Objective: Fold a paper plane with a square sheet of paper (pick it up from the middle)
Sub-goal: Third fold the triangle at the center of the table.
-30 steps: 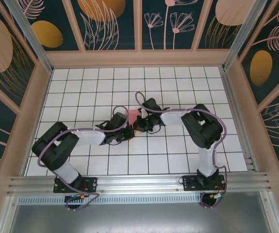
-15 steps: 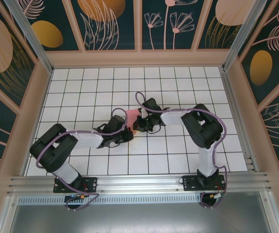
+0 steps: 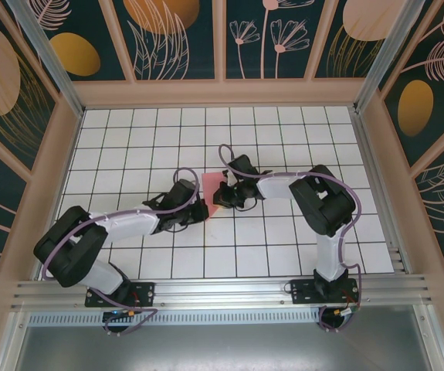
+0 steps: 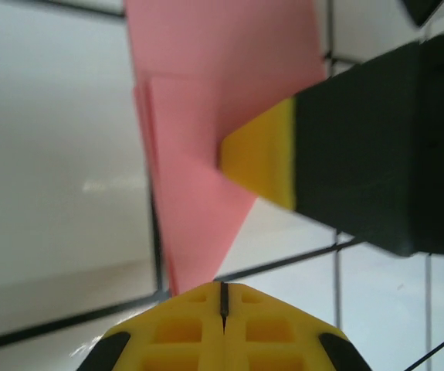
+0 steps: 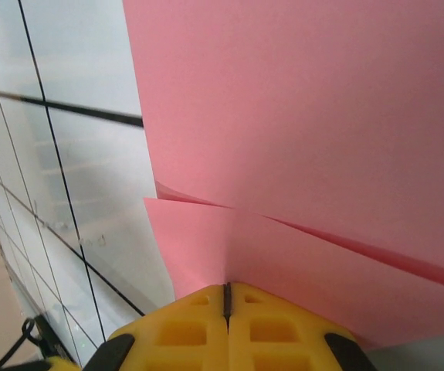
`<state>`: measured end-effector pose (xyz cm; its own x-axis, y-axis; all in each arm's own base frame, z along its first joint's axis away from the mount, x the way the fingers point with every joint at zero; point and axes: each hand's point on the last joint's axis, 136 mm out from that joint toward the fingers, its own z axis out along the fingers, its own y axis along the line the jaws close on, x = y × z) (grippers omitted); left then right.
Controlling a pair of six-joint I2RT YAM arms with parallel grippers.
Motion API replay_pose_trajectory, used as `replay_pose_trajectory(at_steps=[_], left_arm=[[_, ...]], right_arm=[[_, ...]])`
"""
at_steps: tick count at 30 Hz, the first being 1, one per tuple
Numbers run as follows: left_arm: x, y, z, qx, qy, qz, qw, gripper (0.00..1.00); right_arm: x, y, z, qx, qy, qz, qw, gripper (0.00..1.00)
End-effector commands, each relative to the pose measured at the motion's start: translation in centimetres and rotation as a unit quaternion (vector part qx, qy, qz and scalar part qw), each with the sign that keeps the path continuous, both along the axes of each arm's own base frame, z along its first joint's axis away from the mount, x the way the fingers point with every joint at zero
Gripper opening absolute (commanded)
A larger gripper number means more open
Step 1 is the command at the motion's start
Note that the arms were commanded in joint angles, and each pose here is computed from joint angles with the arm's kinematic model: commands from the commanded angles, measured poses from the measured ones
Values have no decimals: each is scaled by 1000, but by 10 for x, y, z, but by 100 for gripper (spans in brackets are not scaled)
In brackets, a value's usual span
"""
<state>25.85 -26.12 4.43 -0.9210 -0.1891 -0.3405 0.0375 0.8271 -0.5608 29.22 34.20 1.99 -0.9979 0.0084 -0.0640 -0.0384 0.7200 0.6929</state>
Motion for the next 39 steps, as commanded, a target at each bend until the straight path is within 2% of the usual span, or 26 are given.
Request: replay_pose_trajectory(at_steps=[1, 8, 14, 21, 33, 39], left_arm=[[18, -10, 0, -4, -14, 20, 1000, 0], [30, -1, -15, 39, -20, 43, 998, 0], [31, 12, -27, 64, -20, 66, 996, 0], [28, 12, -32, 65, -13, 65, 996, 0], [27, 11, -35, 66, -6, 61, 996, 0], [27, 11, -34, 65, -7, 60, 996, 0]], right_arm=[[21, -6, 22, 8, -30, -45, 999, 9], [25, -29, 29, 1, -41, -83, 996, 30], [25, -52, 19, -16, -34, -101, 994, 41], [26, -45, 14, -9, -24, -81, 996, 41], [26, -32, 13, 17, -14, -57, 998, 34], [21, -23, 20, 56, -15, -38, 998, 28]])
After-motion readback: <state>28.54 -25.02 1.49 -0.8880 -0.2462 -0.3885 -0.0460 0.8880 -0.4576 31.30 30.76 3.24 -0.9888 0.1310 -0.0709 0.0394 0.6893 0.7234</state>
